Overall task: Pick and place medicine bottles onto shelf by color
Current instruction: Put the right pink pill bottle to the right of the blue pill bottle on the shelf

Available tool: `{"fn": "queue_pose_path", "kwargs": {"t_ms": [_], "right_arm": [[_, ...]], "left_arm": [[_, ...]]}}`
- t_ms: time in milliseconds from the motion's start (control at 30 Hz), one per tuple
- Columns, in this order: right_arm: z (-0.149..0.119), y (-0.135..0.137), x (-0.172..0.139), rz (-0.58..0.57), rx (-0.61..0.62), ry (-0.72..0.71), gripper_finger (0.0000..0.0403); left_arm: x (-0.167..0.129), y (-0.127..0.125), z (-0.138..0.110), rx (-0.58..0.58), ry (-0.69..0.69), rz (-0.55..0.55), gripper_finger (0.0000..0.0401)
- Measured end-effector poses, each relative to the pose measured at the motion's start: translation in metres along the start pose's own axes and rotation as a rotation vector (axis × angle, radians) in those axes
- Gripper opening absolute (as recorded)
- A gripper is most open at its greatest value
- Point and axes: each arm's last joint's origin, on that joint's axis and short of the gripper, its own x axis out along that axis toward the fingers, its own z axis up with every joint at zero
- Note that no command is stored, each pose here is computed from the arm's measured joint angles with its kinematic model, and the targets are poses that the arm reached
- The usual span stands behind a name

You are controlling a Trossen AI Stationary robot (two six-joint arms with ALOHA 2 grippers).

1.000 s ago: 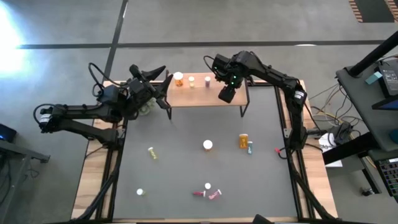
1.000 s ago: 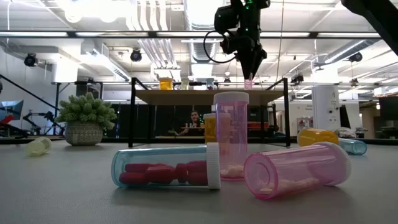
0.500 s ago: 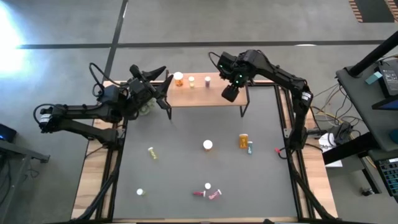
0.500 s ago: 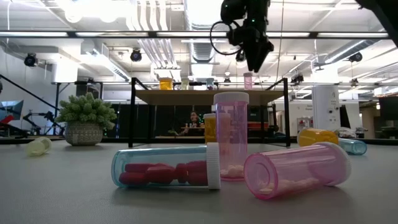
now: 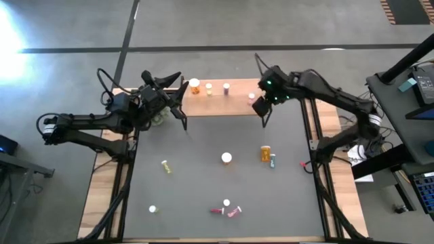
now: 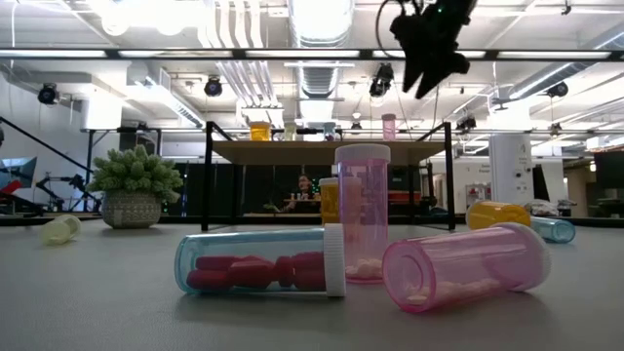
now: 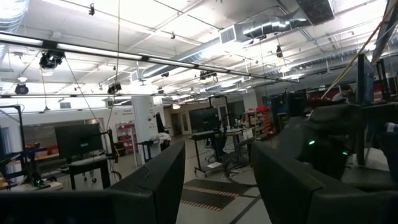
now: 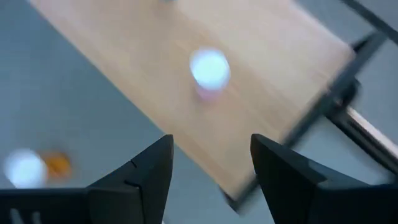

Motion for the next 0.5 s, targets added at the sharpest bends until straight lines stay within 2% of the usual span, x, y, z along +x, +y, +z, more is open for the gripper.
{"fn": "queue_pose_path", "kwargs": {"t_ms": [67,233,500], "right_arm": [[-0.009,0.002,0.003,0.034,0.049,-0.074,0.0205],[-0.033,0.009,0.024,0.067,0.074,-0.125,0.0205],[-0.050,0.014,0.061,-0.111,0.080,-0.287,0.0205]], "left_arm": [[0.000,0.000,0.000,0.000,0.000,0.000,0.0169],[0.000,0.000,0.000,0.000,0.000,0.000,0.0169],[0.000,0.000,0.000,0.000,0.000,0.000,0.0169]]}}
